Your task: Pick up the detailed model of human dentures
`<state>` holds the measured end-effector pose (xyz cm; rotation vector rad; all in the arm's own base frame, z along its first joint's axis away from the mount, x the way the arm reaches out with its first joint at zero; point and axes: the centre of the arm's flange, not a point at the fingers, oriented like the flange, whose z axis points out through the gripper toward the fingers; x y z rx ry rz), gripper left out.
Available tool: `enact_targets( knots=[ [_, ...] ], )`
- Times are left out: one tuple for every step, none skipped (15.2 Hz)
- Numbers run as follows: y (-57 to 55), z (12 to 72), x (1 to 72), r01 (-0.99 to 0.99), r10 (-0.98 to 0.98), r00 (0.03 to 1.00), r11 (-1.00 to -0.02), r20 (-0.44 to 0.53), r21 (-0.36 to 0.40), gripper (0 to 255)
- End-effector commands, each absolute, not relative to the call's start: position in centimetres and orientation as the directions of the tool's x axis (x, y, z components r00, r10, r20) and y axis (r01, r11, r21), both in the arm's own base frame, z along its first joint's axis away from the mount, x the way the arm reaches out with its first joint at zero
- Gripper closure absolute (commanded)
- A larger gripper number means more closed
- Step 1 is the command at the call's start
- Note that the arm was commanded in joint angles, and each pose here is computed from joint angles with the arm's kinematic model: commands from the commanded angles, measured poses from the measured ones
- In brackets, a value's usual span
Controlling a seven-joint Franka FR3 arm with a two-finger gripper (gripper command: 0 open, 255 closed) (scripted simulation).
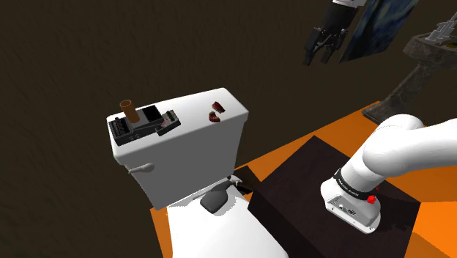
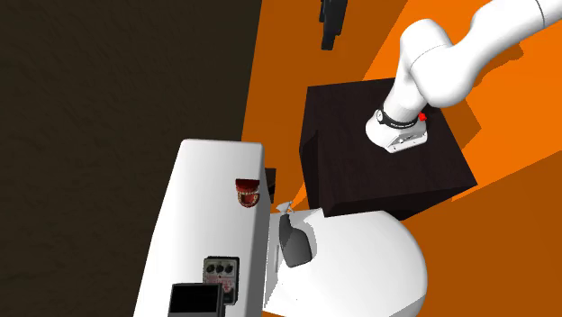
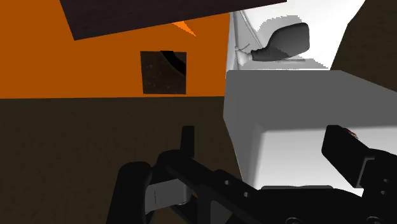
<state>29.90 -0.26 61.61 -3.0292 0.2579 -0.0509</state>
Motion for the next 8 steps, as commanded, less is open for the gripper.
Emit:
enact_targets(
  knots=[
    [-0.3, 61.6, 29.9, -0.167, -0.17, 0.985, -0.981, 0.025, -0.103, 0],
    [0.7, 61.0, 30.6, -0.176, -0.18, 0.983, -0.979, 0.024, -0.102, 0],
    [1.7, 60.4, 31.3, -0.186, -0.189, 0.982, -0.977, 0.023, -0.101, 0],
    [2.7, 59.8, 32.0, -0.195, -0.198, 0.98, -0.976, 0.022, -0.1, 0],
    [3.6, 59.2, 32.7, -0.204, -0.207, 0.978, -0.974, 0.021, -0.099, 0],
    [4.6, 58.6, 33.4, -0.214, -0.216, 0.976, -0.972, 0.02, -0.097, 0],
    [5.5, 58.0, 34.1, -0.223, -0.226, 0.974, -0.97, 0.019, -0.096, 0],
    [6.4, 57.3, 34.9, -0.232, -0.235, 0.972, -0.968, 0.018, -0.095, 0]
  ],
)
